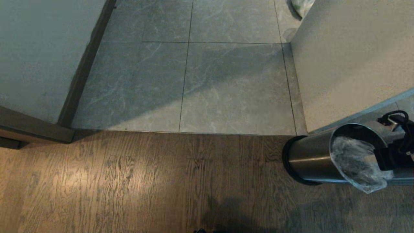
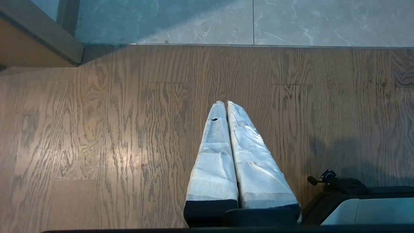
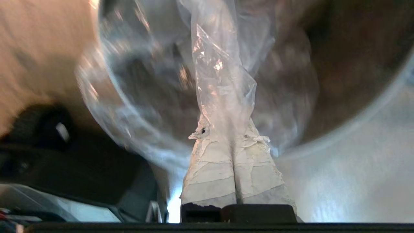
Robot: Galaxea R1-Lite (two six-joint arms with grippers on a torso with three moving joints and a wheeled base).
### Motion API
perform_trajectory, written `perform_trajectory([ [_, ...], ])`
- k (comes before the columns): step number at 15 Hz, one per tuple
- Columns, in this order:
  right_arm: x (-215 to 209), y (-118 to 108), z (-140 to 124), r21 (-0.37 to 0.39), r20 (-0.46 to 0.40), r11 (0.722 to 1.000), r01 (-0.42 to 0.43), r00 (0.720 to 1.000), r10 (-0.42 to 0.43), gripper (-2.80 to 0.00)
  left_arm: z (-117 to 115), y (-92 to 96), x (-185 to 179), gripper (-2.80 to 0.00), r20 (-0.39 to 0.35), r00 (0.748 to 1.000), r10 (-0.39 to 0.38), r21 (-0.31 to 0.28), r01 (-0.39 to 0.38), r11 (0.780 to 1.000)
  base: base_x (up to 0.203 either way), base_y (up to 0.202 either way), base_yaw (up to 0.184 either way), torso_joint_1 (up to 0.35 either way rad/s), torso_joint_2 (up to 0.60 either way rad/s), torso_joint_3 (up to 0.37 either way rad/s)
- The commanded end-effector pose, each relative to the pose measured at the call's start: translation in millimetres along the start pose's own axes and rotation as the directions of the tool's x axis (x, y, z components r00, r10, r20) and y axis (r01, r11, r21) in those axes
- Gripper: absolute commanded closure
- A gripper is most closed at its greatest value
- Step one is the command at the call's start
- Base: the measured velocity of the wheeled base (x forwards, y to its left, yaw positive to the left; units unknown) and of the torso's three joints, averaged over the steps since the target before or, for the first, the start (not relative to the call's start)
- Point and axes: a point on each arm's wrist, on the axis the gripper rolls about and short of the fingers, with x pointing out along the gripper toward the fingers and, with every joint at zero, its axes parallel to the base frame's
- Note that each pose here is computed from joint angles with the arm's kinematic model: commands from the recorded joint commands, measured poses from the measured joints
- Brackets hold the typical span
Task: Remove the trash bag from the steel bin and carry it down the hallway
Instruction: Pick up the trash bag
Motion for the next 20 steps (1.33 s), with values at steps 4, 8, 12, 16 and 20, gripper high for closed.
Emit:
perform_trajectory([
  [4, -6, 9, -27, 0.002, -0.107, 0.994, 0.109, 0.988, -0.108, 0.0, 0, 0.0, 0, 0.0, 0.0, 1.0, 0.0, 0.0, 0.0, 1.0, 0.0, 0.0, 0.0, 0.0, 0.0, 0.0],
  [8, -1, 9, -32, 0.005, -0.132, 0.995, 0.103, 0.986, -0.101, 0.0, 0, 0.0, 0, 0.0, 0.002, 1.0, 0.0, 0.0, 0.0, 1.0, 0.0, 0.0, 0.0, 0.0, 0.0, 0.0],
  [12, 1, 10, -35, 0.006, -0.14, 0.995, 0.102, 0.985, -0.1, -2.8, 0, 0.0, 0, 0.0, 0.001, 1.0, -0.001, 0.0, 0.001, 1.0, 0.0, 0.0, 0.0, 0.0, 0.0, 0.0],
  [16, 5, 8, -33, 0.019, -0.139, 0.994, 0.107, 0.985, -0.103, -2.8, 0, 0.0, 0, 0.0, 0.001, 1.0, -0.001, 0.0, 0.001, 1.0, 0.0, 0.0, 0.0, 0.0, 0.0, 0.0],
  [20, 13, 6, -35, 0.118, -0.163, 0.987, 0.11, 0.982, -0.09, -2.8, 0, 0.0, 0, 0.0, 0.001, 1.0, 0.0, 0.0, 0.0, 1.0, 0.0, 0.0, 0.0, 0.0, 0.0, 0.0],
])
